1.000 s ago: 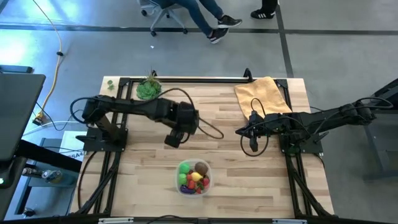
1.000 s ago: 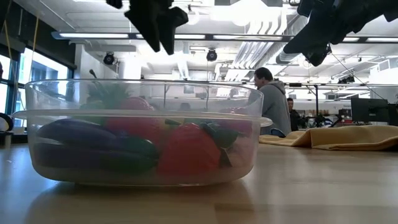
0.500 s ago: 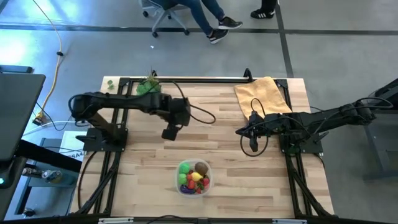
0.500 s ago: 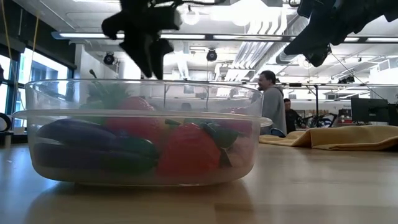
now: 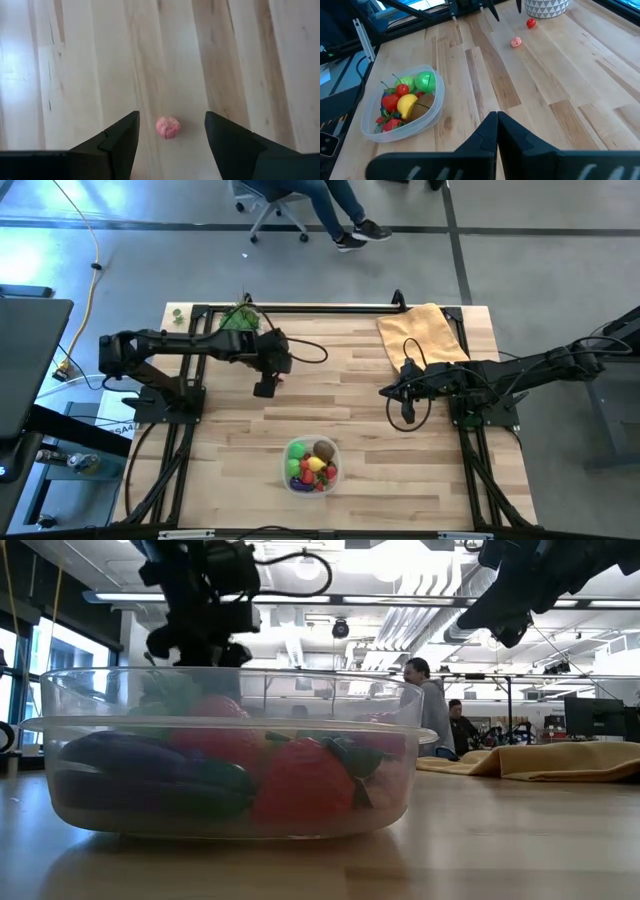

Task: Pick and placing Produce into tupperware
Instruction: Put the pink peach into the transparent bin

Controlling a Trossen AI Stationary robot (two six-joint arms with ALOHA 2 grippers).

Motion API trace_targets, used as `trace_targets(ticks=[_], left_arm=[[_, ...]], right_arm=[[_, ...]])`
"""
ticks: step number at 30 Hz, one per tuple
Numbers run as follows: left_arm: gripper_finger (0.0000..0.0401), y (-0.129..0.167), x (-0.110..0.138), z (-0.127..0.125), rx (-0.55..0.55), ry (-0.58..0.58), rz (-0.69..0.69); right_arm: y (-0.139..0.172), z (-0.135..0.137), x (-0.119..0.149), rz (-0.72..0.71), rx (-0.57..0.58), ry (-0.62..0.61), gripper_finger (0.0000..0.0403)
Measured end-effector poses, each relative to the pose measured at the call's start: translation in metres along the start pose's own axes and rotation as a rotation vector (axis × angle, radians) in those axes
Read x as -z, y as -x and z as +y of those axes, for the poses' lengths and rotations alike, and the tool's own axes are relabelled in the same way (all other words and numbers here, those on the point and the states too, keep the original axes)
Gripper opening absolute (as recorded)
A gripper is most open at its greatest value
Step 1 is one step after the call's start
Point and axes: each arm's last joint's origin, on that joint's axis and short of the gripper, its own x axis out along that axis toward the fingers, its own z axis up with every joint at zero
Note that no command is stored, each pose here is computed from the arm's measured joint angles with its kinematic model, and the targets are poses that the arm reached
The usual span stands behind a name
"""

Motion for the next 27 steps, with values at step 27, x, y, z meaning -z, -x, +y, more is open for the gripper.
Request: trace_targets(ticks=[27], left_arm=[[0.0216,-0.005,0.019,0.034,-0.057,-0.039,-0.04]], right_arm=[[0.0,0.0,0.001,0.008,-0.002,0.001,0.0]])
